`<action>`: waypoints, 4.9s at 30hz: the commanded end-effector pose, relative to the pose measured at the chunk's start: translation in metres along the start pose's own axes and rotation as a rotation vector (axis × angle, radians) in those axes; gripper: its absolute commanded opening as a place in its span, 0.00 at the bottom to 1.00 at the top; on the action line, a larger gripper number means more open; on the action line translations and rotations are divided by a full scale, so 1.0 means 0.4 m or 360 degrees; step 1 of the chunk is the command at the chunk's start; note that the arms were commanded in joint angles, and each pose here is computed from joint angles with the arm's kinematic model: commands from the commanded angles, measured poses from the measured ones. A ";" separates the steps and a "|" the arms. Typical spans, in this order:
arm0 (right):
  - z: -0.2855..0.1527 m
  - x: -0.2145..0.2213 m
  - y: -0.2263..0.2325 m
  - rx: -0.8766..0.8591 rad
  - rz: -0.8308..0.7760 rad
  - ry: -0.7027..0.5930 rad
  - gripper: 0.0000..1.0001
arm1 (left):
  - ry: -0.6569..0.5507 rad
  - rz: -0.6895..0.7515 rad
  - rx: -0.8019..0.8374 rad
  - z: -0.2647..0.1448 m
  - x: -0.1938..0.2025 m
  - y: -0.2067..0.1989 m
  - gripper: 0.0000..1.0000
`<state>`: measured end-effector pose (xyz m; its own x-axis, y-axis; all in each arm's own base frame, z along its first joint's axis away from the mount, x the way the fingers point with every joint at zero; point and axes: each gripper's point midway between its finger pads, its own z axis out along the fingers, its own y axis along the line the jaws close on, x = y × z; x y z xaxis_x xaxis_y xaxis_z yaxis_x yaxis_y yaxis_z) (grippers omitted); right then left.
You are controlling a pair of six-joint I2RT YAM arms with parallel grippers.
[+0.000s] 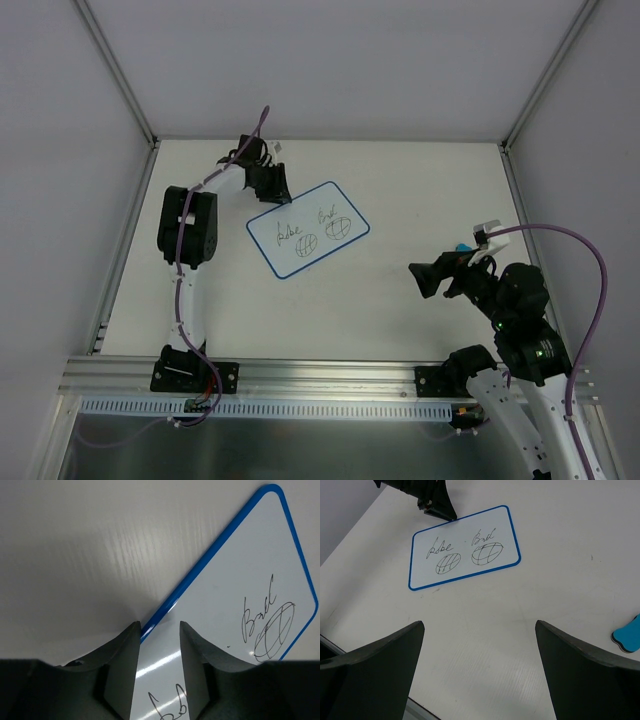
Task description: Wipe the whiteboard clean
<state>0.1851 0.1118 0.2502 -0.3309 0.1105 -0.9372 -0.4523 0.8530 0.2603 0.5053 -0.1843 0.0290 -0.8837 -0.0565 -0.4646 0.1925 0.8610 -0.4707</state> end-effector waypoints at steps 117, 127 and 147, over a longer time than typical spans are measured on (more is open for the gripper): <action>0.683 0.406 -0.043 0.0406 -0.0037 0.1346 0.00 | 0.0537 0.0083 -0.0592 -0.131 0.662 -0.131 0.00; 0.620 0.473 0.013 0.0334 -0.0242 0.1512 0.00 | 0.0534 0.0052 -0.0587 -0.117 0.655 -0.139 0.00; 0.483 0.415 -0.271 0.1071 -0.0069 0.1480 0.00 | 0.0522 0.0006 -0.0617 -0.122 0.660 -0.131 0.00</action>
<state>0.3579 0.1937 0.0316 -0.8863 -0.1674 -0.4319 -0.1434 0.9858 -0.0876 0.2869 -0.2544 0.0149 -0.9368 0.0075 -0.3499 0.1104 0.9551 -0.2751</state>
